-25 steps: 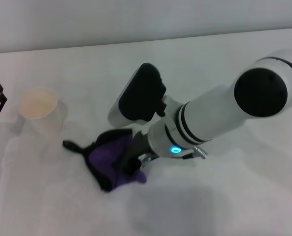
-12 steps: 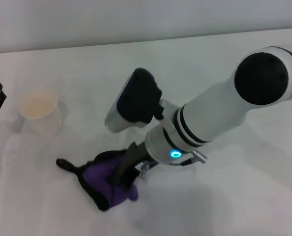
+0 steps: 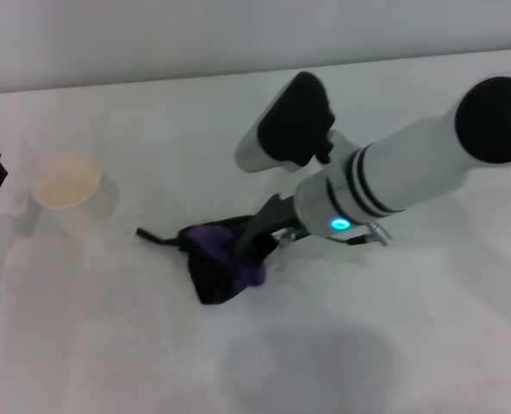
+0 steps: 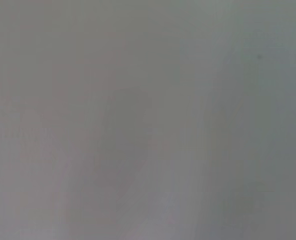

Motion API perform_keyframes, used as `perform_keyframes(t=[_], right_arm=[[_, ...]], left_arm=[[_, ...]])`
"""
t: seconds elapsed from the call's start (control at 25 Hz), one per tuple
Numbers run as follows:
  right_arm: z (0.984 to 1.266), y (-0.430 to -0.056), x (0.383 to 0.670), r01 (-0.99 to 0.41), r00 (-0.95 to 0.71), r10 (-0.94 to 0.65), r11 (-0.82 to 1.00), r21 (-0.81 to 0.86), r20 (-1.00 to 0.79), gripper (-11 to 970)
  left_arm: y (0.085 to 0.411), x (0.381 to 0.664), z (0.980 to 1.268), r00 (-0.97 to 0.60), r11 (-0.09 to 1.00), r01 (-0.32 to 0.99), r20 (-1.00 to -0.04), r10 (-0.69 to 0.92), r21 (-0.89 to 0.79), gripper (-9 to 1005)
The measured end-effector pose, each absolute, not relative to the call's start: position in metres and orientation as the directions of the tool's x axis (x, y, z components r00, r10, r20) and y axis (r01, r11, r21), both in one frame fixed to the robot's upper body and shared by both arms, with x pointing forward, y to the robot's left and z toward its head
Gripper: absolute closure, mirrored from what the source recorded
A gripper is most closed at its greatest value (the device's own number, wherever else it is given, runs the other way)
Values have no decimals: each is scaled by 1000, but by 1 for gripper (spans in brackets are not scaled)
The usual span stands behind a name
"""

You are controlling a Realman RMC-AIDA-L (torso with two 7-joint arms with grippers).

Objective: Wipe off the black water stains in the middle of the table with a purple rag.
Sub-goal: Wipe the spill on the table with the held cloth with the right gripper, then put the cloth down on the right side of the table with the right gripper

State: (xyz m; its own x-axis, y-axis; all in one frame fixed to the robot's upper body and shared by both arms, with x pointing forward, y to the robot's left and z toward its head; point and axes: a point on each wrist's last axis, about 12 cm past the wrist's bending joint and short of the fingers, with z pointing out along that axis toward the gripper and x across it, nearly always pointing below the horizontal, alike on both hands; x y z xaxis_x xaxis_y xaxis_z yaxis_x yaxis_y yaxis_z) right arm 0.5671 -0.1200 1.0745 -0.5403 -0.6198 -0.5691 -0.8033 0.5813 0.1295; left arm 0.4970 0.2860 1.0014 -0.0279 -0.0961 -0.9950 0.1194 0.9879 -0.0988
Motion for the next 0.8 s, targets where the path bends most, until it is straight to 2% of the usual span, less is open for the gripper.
perform_keyframes(t=[0.48, 0.8], right_arm=[[1080, -179, 570, -708, -632, -553, 697, 115, -542, 906], [1081, -179, 561, -742, -627, -584, 650, 165, -515, 906]], left_arm=[[288, 492, 1000, -30, 989, 109, -995, -100, -102, 135], [286, 492, 1000, -28, 988, 111, -994, -105, -107, 134]])
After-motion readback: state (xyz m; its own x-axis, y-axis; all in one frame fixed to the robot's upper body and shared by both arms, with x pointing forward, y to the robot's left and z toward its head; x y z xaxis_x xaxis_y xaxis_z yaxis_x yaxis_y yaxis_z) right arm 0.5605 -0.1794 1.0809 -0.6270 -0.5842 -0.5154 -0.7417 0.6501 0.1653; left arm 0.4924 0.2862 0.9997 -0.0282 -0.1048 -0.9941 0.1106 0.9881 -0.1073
